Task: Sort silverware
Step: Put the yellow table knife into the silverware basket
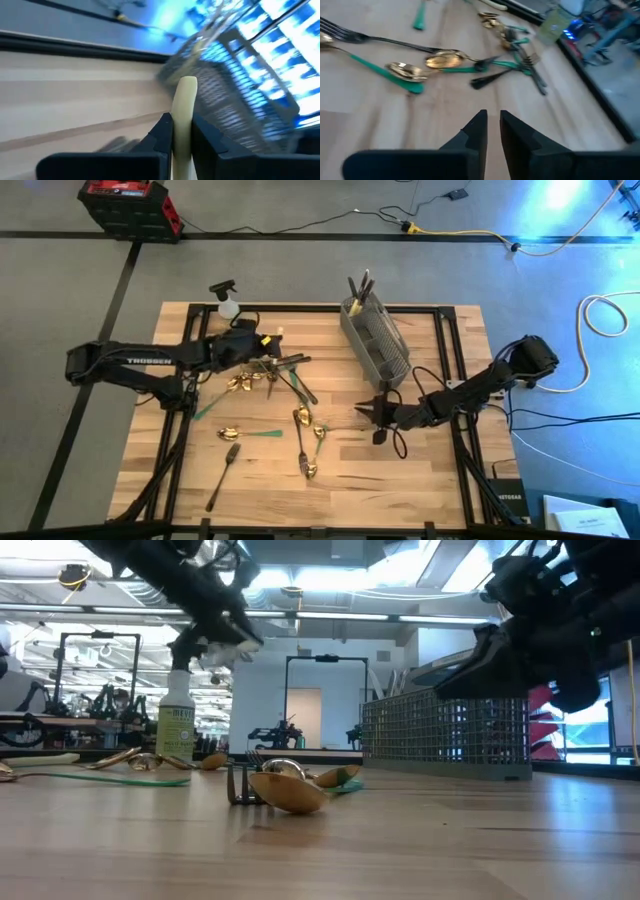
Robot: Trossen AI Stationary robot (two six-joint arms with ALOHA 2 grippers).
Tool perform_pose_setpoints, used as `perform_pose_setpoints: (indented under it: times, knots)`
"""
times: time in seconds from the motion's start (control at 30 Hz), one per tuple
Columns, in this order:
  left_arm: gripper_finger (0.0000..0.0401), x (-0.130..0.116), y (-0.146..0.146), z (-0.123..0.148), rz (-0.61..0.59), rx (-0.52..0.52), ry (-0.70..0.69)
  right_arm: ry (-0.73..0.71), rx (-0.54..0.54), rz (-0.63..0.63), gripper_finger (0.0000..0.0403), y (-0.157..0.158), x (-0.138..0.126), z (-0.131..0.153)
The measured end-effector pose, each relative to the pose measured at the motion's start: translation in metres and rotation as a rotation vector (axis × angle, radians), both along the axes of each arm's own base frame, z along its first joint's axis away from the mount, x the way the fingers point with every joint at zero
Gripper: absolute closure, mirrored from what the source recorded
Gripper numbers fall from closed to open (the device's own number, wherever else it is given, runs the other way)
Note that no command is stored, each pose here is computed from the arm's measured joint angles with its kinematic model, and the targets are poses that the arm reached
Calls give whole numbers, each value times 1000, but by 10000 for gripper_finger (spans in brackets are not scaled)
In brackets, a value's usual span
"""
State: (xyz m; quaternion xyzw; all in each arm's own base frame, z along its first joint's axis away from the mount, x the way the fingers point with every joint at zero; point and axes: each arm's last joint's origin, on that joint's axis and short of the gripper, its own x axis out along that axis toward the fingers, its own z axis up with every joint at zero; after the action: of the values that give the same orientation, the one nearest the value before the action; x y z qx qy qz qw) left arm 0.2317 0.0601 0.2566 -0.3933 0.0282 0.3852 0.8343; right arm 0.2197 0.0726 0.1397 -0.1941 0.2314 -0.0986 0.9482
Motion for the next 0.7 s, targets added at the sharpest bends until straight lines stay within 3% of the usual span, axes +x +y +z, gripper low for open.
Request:
perform_pose_setpoints:
  times: [0.2,0.4,0.5,0.6,0.7]
  knots:
    - [356,15,-15,7,-64,1,-160,89,-277,-16,348,6,9,-6]
    - [374,28,-29,10,-130,7,-254,249,-704,19,331,19,47,-3]
    - [374,28,-33,9,-145,-7,-260,338,-913,-21,328,25,67,3]
    - [368,29,-40,10,-174,-21,-275,377,-1021,-43,327,30,84,15]
    - [367,30,-48,12,-228,-58,-306,357,-1052,2,327,34,99,30]
